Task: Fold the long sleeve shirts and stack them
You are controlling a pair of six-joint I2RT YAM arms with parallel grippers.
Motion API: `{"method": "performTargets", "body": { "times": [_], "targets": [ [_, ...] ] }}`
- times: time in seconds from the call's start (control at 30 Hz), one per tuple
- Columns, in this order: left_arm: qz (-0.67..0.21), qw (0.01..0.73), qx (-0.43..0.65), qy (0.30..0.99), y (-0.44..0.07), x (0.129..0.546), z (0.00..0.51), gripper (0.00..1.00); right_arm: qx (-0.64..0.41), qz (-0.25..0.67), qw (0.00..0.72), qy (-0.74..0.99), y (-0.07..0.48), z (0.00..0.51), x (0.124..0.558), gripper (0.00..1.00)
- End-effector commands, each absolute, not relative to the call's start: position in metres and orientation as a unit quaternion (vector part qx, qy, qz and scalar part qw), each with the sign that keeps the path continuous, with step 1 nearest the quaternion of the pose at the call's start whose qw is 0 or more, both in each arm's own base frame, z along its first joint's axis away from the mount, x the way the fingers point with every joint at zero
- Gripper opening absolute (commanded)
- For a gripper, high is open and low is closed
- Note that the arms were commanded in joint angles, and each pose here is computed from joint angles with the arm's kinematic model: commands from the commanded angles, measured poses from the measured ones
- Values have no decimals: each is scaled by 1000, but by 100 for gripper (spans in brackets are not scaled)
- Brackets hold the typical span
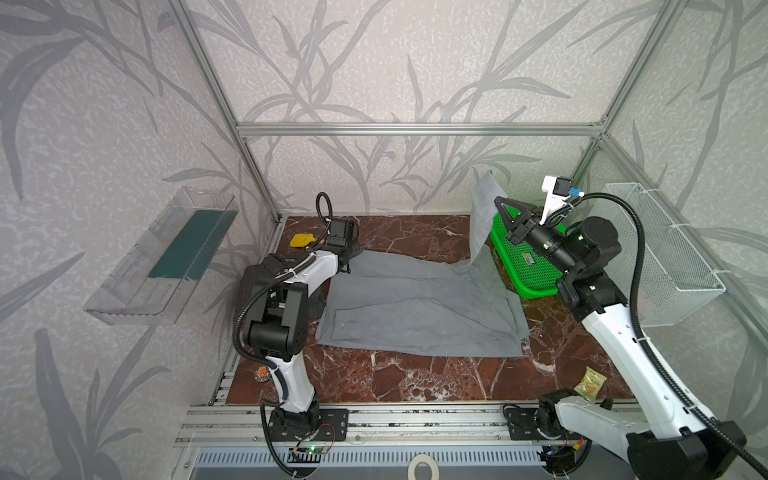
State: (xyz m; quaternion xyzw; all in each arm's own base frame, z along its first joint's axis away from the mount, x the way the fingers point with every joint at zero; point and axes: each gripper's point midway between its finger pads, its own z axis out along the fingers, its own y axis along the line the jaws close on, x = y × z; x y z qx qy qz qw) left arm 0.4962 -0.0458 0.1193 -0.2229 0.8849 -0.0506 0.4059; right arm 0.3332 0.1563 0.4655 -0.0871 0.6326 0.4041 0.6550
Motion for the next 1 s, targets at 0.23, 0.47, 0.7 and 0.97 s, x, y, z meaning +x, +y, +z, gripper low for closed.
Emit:
{"method": "performTargets", "body": {
  "times": [0.23, 0.47, 0.7, 0.97],
  "targets": [
    [-67, 490, -232, 837, -43, 463, 131, 0, -24, 375, 628, 681, 127, 431, 287, 0],
    [-58, 491, -241, 835, -43, 434, 120, 0, -24, 370, 615, 696, 117, 422, 245, 0],
    [-48, 493, -260, 829, -42, 400, 111, 0, -37, 354, 600, 717, 112, 409, 214, 0],
    [-43, 464, -281, 839, -37, 376, 89, 0, -40, 346, 577, 739, 106, 390, 185, 0]
  ]
}}
